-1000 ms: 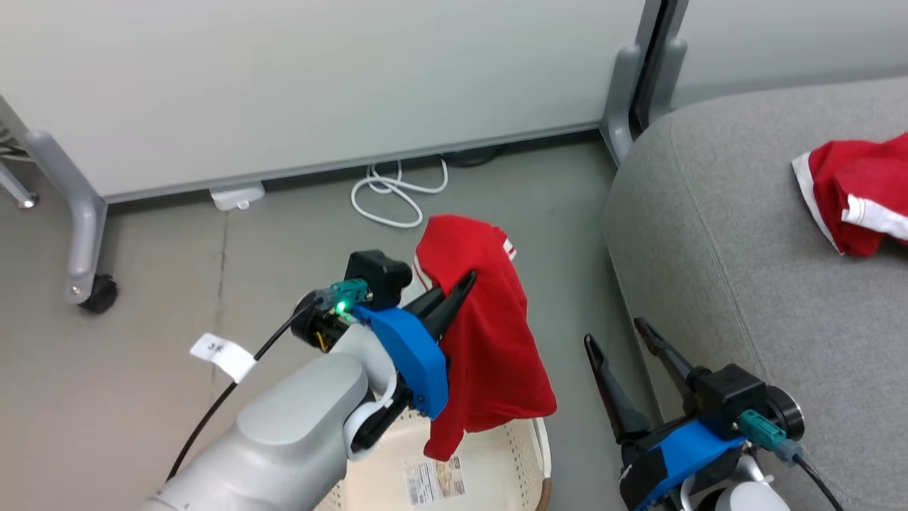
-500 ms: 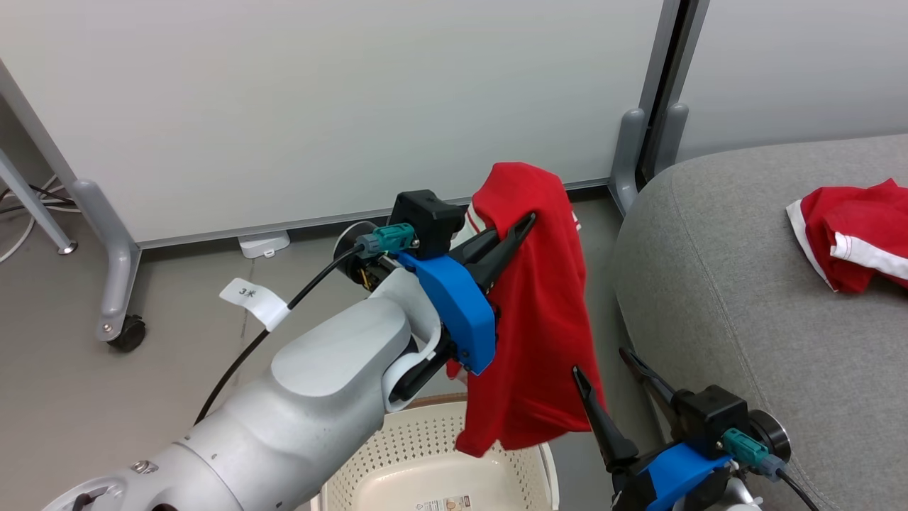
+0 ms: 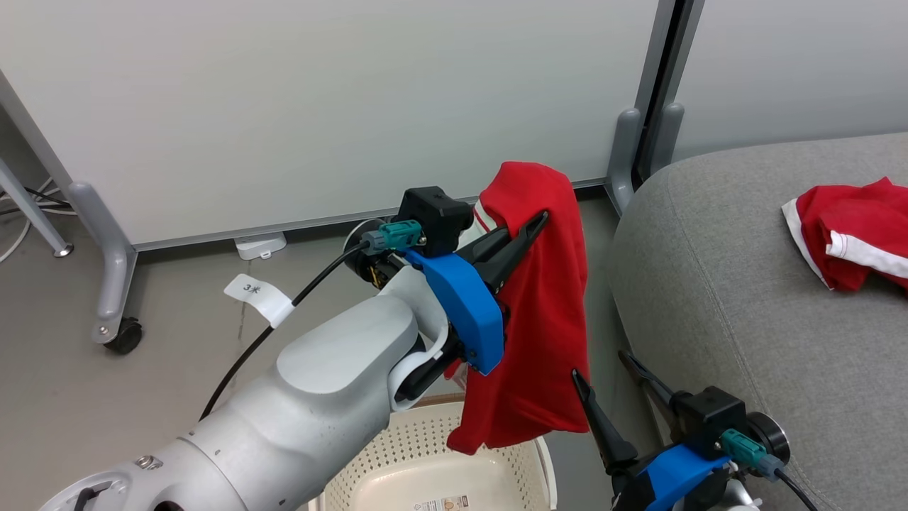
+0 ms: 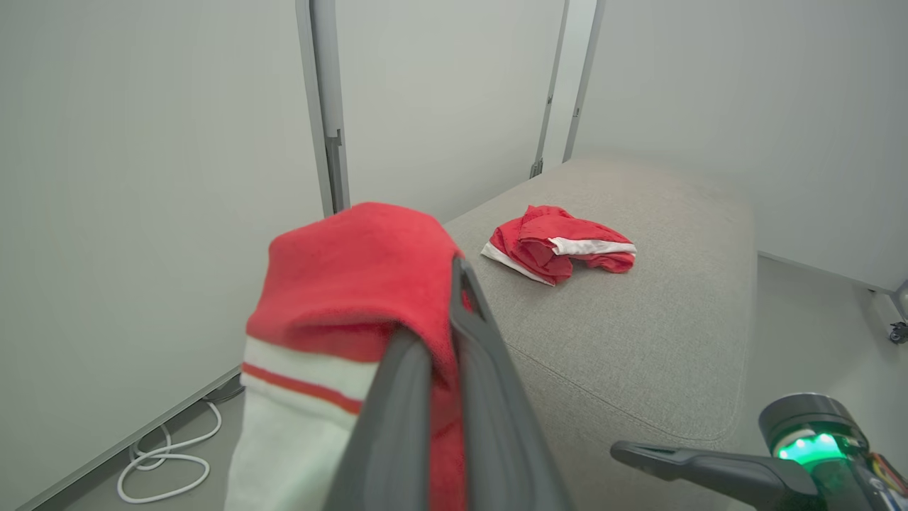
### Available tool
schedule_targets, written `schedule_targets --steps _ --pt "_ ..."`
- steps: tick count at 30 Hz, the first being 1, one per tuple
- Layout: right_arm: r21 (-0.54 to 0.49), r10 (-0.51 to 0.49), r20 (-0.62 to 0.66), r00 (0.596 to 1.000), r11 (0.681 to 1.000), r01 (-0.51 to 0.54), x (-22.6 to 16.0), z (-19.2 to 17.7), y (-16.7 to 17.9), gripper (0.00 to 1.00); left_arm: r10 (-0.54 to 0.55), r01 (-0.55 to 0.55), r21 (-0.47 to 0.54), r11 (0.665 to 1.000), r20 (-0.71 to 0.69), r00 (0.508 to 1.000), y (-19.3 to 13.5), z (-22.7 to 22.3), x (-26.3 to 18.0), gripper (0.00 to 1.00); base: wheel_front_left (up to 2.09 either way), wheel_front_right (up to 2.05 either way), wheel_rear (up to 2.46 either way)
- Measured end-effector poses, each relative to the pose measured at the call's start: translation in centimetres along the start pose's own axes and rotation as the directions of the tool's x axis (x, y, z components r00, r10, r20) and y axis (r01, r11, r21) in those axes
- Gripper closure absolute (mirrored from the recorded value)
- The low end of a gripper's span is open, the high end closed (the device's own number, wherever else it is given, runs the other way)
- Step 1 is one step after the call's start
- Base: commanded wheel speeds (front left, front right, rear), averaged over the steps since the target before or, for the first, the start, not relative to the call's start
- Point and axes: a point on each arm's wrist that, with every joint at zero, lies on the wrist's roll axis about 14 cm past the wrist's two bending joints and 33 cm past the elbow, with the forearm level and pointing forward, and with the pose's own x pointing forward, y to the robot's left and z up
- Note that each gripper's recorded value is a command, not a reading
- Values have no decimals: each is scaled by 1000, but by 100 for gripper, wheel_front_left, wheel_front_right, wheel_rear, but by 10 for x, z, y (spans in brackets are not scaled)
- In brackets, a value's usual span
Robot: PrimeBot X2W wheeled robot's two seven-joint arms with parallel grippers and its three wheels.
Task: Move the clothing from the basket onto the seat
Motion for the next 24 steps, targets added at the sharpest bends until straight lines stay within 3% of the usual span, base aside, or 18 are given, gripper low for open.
schedule_targets --steps 24 --pt "-68 111 -135 985 990 -121 78 -13 14 0 -21 20 -5 1000 -25 999 4 -9 2 100 0 0 0"
